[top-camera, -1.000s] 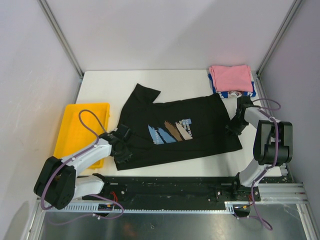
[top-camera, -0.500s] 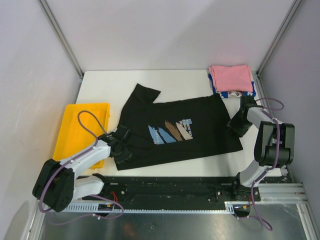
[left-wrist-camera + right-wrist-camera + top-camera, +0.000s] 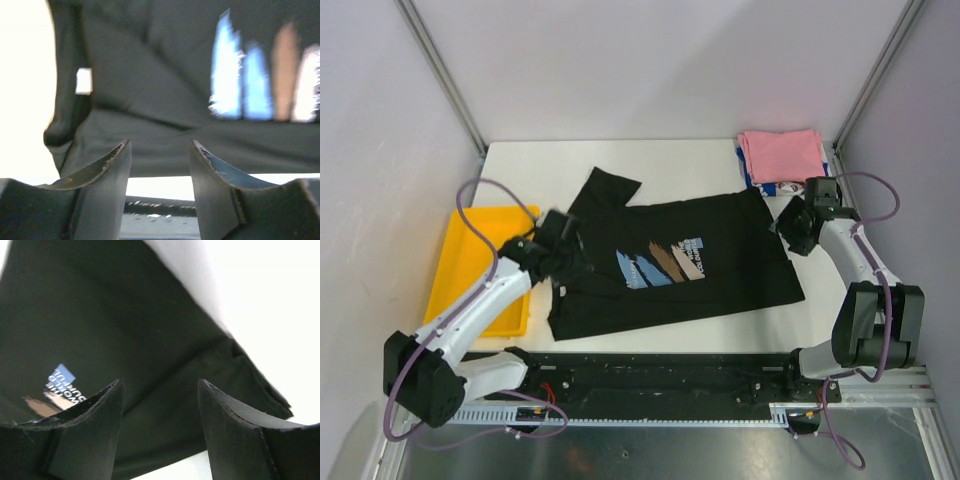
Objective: Fold and stack the t-shirts
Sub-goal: Grap the side of the flattened tshirt furthest away from the robot with both arms
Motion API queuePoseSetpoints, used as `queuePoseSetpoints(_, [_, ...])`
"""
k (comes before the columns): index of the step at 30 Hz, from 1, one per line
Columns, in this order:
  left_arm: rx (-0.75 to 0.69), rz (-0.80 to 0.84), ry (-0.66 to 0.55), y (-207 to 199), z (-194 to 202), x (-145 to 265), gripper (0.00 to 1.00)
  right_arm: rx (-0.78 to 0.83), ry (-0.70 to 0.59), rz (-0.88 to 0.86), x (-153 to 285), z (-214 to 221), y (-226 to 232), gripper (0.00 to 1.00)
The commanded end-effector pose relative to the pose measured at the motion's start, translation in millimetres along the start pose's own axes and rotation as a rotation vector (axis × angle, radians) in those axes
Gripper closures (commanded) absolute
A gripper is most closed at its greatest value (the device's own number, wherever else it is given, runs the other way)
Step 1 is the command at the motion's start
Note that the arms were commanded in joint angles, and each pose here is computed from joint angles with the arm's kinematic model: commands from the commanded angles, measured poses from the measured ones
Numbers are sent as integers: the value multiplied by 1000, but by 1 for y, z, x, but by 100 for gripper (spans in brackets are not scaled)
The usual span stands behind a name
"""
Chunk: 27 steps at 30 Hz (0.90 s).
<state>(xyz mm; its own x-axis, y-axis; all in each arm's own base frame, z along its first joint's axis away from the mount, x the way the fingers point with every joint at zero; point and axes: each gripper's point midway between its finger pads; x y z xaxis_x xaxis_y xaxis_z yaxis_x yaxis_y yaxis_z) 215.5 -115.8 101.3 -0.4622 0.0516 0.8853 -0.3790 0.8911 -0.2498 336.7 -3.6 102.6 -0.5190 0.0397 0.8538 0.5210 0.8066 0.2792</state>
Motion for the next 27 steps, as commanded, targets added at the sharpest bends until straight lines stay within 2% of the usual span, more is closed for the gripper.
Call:
queuePoseSetpoints(1, [-79, 42, -172, -45, -80, 24, 44, 30, -137, -151, 14, -36, 49, 35])
queuePoseSetpoints(6, [-141, 22, -230, -87, -163, -4, 44, 16, -166, -216, -7, -53, 73, 35])
queuePoseSetpoints(15, [-230, 64, -230, -136, -282, -119, 48, 46, -146, -255, -70, -76, 102, 37])
queuePoseSetpoints(21, [-190, 119, -228, -135, -321, -180, 48, 78, -137, -263, -96, -83, 113, 37])
queuePoseSetpoints(27, [-181, 178, -203, -139, -323, -222, 49, 77, -131, -277, -106, -84, 118, 38])
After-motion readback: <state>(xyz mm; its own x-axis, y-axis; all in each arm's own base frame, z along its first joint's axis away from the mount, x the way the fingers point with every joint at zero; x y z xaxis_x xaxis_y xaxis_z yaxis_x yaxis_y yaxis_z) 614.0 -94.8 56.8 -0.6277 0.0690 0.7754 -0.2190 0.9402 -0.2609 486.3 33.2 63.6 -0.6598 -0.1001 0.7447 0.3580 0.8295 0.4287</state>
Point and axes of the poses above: each gripper's point midway between its finger pads, its own x axis back along the fingers, its own y axis along the line the jaws close on, z = x × y, and after that the axes turned 2 degrees about x, right-handed
